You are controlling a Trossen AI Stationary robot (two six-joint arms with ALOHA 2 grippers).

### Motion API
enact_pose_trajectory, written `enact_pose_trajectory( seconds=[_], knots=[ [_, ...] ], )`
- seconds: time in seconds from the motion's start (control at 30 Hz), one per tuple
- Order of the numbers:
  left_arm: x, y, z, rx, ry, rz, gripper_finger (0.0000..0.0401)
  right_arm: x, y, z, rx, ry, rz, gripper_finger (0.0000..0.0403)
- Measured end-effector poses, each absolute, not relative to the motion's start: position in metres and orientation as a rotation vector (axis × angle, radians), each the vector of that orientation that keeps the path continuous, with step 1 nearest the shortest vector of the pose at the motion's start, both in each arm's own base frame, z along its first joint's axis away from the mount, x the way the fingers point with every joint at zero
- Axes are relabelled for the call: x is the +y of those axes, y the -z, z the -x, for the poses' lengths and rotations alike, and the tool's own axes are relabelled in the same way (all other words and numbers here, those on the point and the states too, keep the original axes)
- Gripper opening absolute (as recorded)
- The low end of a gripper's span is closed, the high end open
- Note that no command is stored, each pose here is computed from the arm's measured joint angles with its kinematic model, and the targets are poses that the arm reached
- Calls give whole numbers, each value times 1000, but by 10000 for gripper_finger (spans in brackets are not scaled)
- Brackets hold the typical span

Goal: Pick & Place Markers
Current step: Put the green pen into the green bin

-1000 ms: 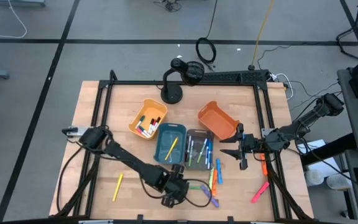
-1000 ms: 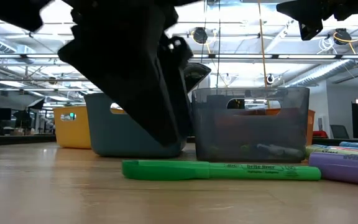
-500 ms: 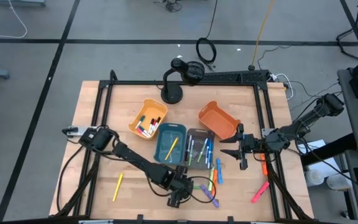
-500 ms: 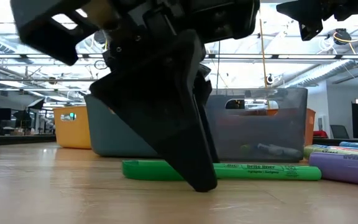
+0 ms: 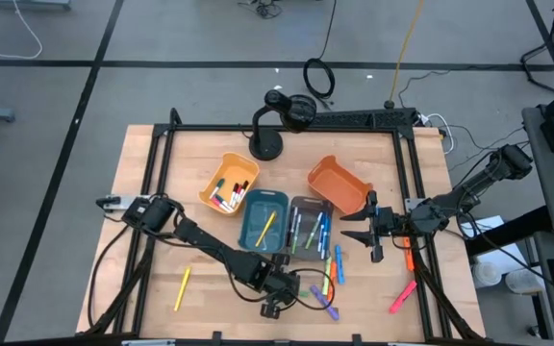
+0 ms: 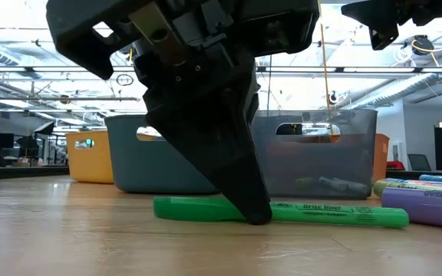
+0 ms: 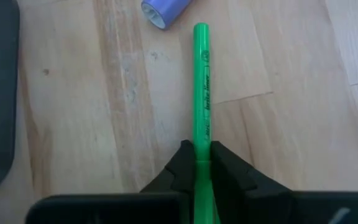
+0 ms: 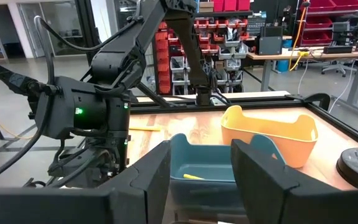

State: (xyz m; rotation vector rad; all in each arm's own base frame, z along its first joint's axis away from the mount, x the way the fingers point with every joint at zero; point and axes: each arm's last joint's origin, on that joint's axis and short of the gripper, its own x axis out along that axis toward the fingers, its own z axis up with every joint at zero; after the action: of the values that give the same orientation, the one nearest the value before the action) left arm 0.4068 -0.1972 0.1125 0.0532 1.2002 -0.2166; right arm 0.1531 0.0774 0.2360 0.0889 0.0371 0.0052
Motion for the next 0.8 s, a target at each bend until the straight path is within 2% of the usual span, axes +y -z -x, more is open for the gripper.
enact_pose_trajectory(
  seconds=[0.23,0.37,0.6,0.8],
  knots=[
    [-203,-120,-403,1181,245,-75,32,77,-236,-153,37,-5,-89,155],
    [-209,-138,-396,1154,269,-83,32,77,-236,-153,37,-5,-89,155],
    [-219,-201,-379,1004,309,-102,31,77,-236,-153,36,-5,-90,155],
    [-215,-254,-358,875,227,-158,31,77,-236,-153,37,-5,-89,155]
  ],
)
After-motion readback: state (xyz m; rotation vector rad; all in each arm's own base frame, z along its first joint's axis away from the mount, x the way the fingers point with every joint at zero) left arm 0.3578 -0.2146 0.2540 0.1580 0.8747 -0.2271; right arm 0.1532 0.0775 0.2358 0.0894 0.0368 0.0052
